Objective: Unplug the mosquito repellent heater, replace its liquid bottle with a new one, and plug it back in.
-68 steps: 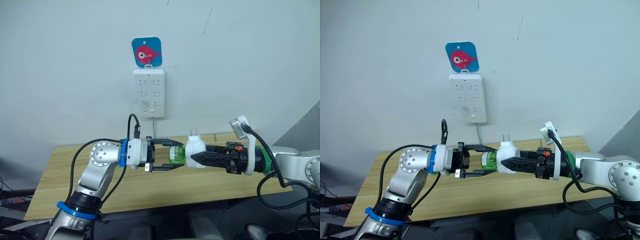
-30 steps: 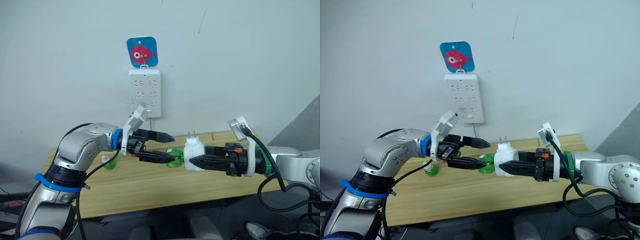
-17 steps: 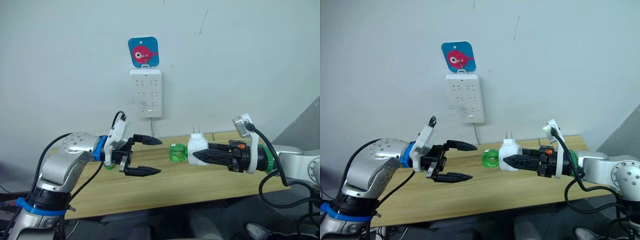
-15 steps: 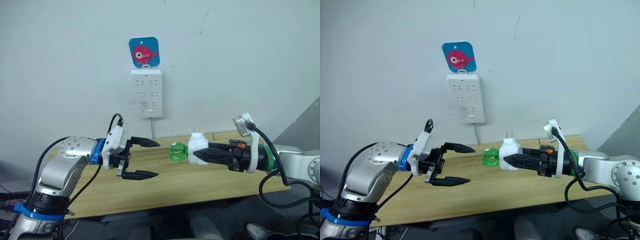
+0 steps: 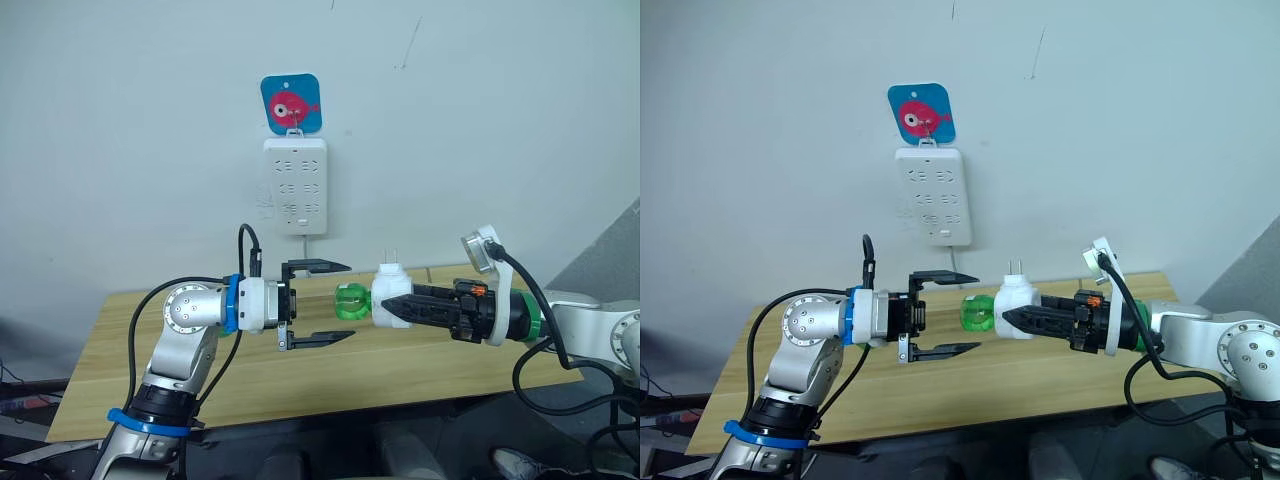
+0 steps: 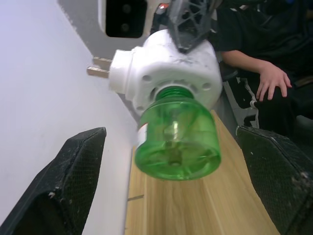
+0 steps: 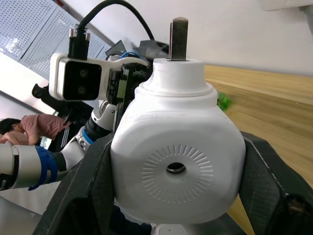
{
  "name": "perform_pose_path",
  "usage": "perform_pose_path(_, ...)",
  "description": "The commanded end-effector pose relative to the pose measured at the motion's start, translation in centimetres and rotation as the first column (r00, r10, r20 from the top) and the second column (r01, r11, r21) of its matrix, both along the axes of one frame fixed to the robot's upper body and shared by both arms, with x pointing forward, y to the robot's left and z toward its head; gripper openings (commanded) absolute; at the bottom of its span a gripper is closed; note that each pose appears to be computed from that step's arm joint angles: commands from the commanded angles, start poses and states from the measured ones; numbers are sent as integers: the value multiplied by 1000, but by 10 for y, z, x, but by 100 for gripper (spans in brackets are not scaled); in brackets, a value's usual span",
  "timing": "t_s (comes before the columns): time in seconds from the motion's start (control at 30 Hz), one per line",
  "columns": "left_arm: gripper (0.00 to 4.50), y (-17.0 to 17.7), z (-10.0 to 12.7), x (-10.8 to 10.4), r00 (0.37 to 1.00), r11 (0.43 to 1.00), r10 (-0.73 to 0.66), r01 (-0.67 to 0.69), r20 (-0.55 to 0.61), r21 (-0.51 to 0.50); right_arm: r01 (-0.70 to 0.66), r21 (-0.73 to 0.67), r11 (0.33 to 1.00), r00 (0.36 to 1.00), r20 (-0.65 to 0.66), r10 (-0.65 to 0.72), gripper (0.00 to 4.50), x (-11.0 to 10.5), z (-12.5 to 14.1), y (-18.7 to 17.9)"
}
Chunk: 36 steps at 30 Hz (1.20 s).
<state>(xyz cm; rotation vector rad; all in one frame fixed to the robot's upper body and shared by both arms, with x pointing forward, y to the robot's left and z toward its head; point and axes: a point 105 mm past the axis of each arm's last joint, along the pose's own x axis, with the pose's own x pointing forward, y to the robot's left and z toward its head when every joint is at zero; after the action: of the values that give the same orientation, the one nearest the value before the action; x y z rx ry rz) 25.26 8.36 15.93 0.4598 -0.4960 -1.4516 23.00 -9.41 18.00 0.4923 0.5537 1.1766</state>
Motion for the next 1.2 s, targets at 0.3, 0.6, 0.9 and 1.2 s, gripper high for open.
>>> perform_pose_path(0.3,363,-11,4,5,999,1000,18,-18,38,-17,-31,38,999,999,42,30,297,-5,15,4)
perform_pose_path(0.6,229,-15,15,1,995,999,-31,33,-99,26,-35,29,999,998,45,34,297,-5,14,4)
perform_pose_path(0.9,229,-7,22,0,769,981,16,112,-639,161,-86,-15,996,993,80,87,297,-12,12,5)
perform_pose_path(1.2,229,18,9,2,717,964,58,141,-695,226,-30,-68,997,997,66,34,297,-9,3,-11)
